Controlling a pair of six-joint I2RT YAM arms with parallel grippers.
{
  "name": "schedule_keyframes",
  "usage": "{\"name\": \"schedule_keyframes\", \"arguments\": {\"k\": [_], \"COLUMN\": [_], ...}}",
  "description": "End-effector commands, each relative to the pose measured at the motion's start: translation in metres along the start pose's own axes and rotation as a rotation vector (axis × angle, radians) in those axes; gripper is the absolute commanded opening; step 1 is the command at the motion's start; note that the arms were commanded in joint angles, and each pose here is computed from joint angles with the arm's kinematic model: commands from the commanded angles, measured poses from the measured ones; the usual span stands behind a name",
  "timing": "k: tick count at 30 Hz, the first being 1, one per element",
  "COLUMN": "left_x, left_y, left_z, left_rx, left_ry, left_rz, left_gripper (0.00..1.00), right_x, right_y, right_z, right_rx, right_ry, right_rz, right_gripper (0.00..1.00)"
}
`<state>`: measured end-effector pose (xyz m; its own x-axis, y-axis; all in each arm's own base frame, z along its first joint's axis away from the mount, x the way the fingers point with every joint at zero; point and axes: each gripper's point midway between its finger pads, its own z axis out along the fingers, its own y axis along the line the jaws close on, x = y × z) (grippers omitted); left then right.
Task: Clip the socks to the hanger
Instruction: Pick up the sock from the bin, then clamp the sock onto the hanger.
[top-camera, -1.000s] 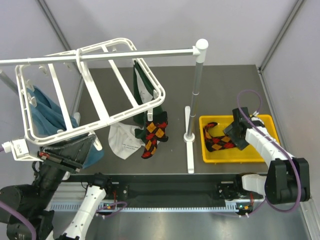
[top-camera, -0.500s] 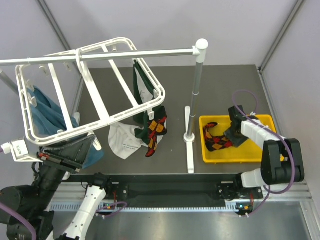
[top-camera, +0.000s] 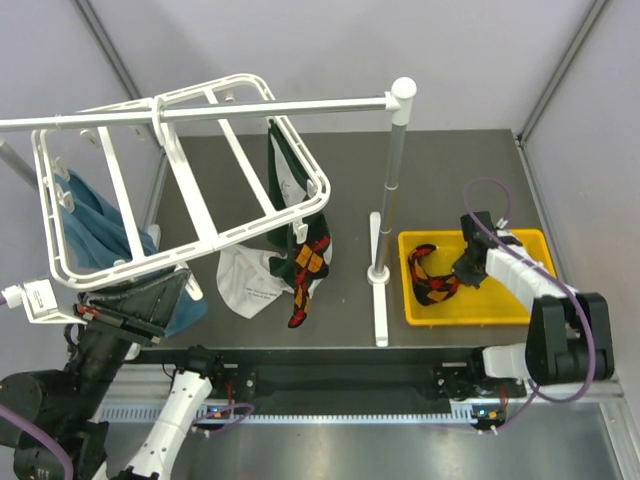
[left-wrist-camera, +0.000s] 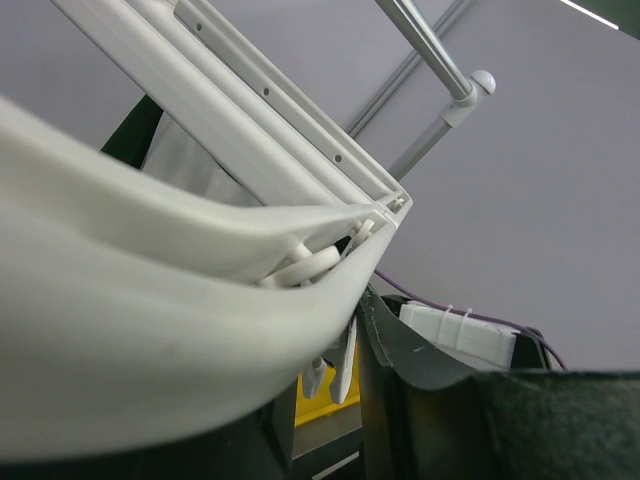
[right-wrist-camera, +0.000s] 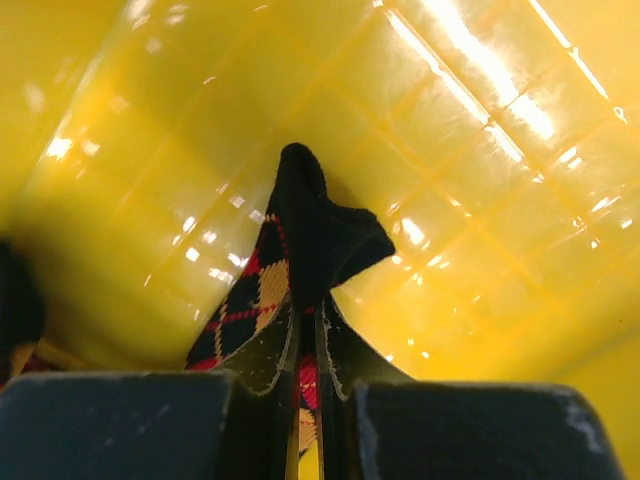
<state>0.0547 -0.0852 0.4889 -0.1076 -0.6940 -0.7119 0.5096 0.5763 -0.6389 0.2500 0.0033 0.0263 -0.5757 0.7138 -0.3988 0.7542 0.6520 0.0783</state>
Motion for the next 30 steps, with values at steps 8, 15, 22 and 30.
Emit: {"name": "schedule_keyframes", "arguments": {"k": [8,15,22,30], "left_x": [0.002,0.006,0.004,0.006], "left_y": [-0.002,-0.004,-0.007,-0.005], "left_z": [-0.004,-0.002,-0.005,-0.002], "left_rx": [0.016,0.044,0.055,0.049], "left_ry": [0.006,0.012,0.006,0.013], "left_rz": [0.022,-0.001,0.003,-0.002], "left_gripper": [0.0,0.0,0.0,0.0], "right_x": [-0.04,-0.016,0.029,0.084], "right_y": [0.044,0.047,0.03,-0.008], "right_z": [-0.147,-0.223,-0.315,-0.379], "right_rx": [-0.637,-0.771,-1.014,-1.315], "right_ry": [-0.327,-0.241,-0.191,0.013], "right_rz": [-0.3,-0.515,-0.693,-0.976], "right_gripper": [0.08,0.0,0.0,0.0]}}
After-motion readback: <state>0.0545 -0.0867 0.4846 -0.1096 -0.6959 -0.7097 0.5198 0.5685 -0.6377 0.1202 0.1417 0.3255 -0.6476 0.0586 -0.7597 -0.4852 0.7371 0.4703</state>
